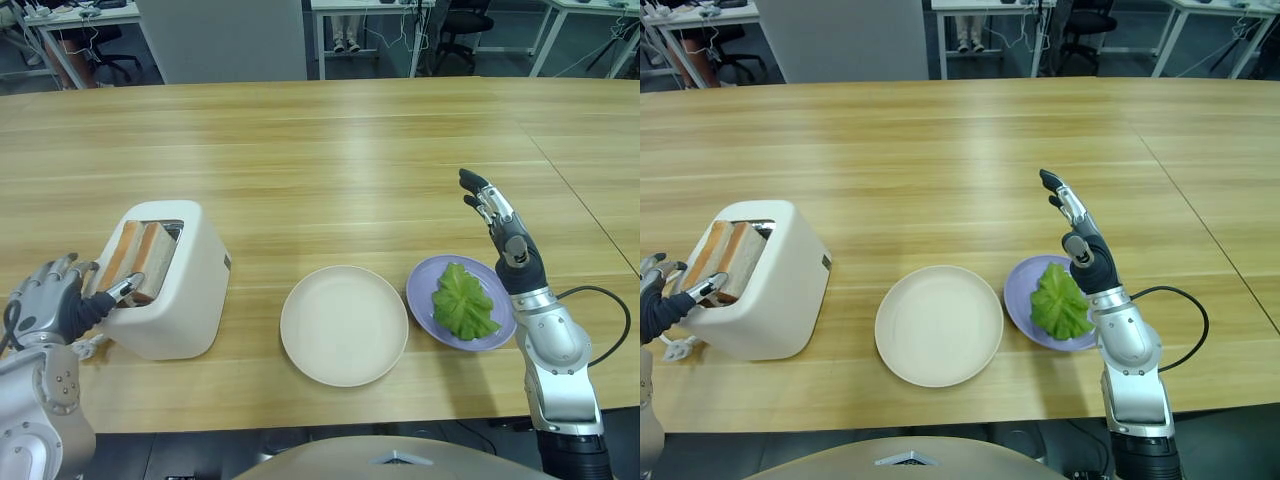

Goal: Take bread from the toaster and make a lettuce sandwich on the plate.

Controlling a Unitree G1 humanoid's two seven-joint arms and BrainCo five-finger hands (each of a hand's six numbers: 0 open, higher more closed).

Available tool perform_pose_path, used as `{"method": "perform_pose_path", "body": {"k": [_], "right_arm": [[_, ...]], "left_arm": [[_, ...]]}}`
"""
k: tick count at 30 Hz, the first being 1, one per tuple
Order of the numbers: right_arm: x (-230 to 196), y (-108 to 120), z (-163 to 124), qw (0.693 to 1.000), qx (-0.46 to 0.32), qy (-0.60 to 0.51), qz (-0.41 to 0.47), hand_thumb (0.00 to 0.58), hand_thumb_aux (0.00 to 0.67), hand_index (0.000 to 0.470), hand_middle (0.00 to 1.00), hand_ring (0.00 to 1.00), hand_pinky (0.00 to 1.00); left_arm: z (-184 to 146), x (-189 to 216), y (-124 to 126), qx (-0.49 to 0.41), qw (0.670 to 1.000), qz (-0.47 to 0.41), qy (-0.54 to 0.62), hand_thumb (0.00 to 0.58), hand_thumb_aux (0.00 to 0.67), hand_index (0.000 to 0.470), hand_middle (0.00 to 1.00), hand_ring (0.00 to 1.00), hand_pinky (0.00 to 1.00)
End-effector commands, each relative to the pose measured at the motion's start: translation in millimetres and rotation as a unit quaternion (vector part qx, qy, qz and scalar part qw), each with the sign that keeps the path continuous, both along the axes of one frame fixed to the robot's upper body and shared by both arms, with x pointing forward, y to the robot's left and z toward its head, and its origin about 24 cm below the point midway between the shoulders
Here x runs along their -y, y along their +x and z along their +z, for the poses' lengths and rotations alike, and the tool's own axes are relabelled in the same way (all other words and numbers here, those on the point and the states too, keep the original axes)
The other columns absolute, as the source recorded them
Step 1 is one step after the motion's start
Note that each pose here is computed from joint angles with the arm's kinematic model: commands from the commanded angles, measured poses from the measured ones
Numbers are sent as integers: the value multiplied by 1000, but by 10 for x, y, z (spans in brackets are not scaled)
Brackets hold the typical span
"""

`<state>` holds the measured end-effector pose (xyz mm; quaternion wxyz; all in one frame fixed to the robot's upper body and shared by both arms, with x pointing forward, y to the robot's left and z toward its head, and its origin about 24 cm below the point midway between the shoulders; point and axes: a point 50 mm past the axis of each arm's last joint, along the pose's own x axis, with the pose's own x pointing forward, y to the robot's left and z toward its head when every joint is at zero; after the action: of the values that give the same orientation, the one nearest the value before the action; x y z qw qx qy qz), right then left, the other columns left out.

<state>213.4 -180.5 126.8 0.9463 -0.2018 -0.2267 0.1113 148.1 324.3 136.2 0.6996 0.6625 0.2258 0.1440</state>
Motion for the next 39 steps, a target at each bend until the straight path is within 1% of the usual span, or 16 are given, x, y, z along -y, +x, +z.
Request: {"method": "perform_pose_path", "body": {"k": [1,8,15,16,17,18,19,20,23,25,26,29,31,34,36,39], "right_arm": [[14,-15,10,1000,0,-2,-2,0,0,0,0,0,0],[14,-26,19,1000,1,-2,-1,0,0,0,0,0,0],[13,-31,27,1000,1,-2,1,0,0,0,0,0,0],[13,-30,28,1000,1,-2,1,0,0,0,0,0,0],[13,-31,31,1000,3,-4,0,0,0,0,0,0,0],[13,-32,37,1000,6,-8,1,0,0,0,0,0,0],[16,-33,45,1000,9,-14,0,0,0,0,0,0,0],[20,-35,55,1000,15,-25,-3,0,0,0,0,0,0],[43,-57,117,988,65,-139,-17,0,0,0,0,0,0],[98,-47,151,966,98,-236,-34,0,0,0,0,0,0],[119,-41,154,958,106,-264,-39,0,0,0,0,0,0],[286,27,98,919,112,-375,-50,0,0,0,0,0,0],[445,97,-12,881,111,-458,-43,0,0,0,0,0,0],[658,182,-144,858,99,-503,-35,0,0,0,0,0,0],[856,246,-270,838,82,-538,-30,0,0,0,0,0,0],[1083,301,-448,820,53,-570,-24,0,0,0,0,0,0]], "left_arm": [[-96,-6,1,21,996,11,-86,580,670,460,0,0,0],[-52,96,68,103,974,-10,-201,580,670,460,0,0,0],[-16,65,57,132,968,-9,-214,580,670,460,0,0,0],[16,61,58,148,965,-11,-215,580,670,460,47,47,47],[76,57,64,172,961,-13,-215,580,670,460,420,420,420],[140,60,73,195,957,-22,-216,580,670,460,831,831,831],[203,63,77,218,951,-29,-216,580,670,460,831,831,831],[256,66,78,237,947,-34,-214,580,670,460,1000,1000,1000],[430,88,76,296,929,-57,-213,580,670,460,1000,1000,1000],[517,109,77,322,919,-72,-215,580,670,460,1000,1000,1000],[539,116,78,328,916,-77,-216,580,670,460,1000,1000,1000],[646,160,82,357,903,-99,-218,580,670,460,1000,1000,1000],[731,205,67,374,894,-118,-217,580,670,460,1000,1000,1000],[834,264,45,390,884,-141,-215,580,670,460,1000,1000,1000],[960,335,27,409,872,-167,-211,580,670,460,1000,1000,1000],[1127,457,20,426,854,-207,-217,580,670,460,1000,1000,1000]]}}
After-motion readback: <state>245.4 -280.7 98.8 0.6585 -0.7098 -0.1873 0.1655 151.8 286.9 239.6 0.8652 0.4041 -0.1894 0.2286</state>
